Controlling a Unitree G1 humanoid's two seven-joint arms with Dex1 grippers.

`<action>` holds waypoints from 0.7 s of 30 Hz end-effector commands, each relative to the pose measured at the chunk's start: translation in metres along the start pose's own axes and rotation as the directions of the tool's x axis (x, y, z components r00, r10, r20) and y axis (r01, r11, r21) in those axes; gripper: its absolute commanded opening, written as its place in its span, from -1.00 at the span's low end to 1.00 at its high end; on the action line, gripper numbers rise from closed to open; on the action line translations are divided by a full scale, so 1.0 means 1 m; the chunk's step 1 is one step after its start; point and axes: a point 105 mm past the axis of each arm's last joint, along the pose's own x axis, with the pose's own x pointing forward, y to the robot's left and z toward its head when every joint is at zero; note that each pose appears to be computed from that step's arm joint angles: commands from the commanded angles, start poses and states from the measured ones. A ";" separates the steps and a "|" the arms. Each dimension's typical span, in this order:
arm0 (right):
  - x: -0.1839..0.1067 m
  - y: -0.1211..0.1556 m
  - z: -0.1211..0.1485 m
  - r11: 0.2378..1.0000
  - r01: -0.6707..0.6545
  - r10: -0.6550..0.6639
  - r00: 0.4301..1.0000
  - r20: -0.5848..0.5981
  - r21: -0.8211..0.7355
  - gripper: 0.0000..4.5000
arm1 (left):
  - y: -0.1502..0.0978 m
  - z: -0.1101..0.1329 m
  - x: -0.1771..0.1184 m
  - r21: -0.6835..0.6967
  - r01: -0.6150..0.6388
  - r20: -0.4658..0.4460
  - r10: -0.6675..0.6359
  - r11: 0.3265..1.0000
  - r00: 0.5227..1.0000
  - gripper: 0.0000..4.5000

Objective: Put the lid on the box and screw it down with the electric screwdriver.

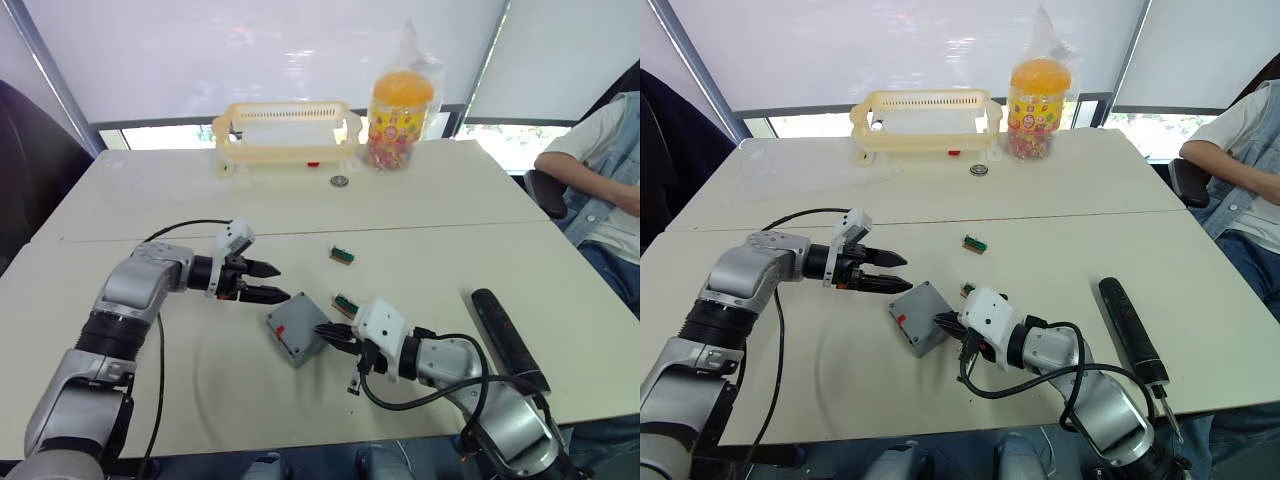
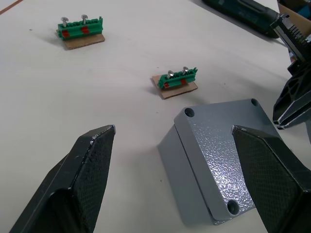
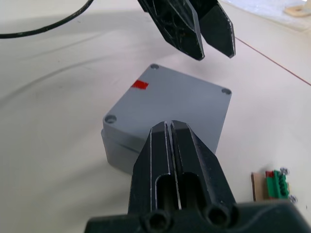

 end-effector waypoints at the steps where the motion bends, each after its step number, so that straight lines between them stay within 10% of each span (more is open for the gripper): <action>1: 0.002 -0.001 0.007 1.000 -0.004 0.004 1.000 0.028 -0.004 -0.98 | 0.001 0.018 -0.009 0.047 -0.024 0.038 0.023 0.999 0.999 0.75; 21: -0.012 0.018 -0.021 0.998 -0.046 0.047 0.999 -0.020 0.040 -0.98 | 0.015 -0.005 -0.018 0.069 -0.091 -0.036 0.094 0.993 0.995 0.75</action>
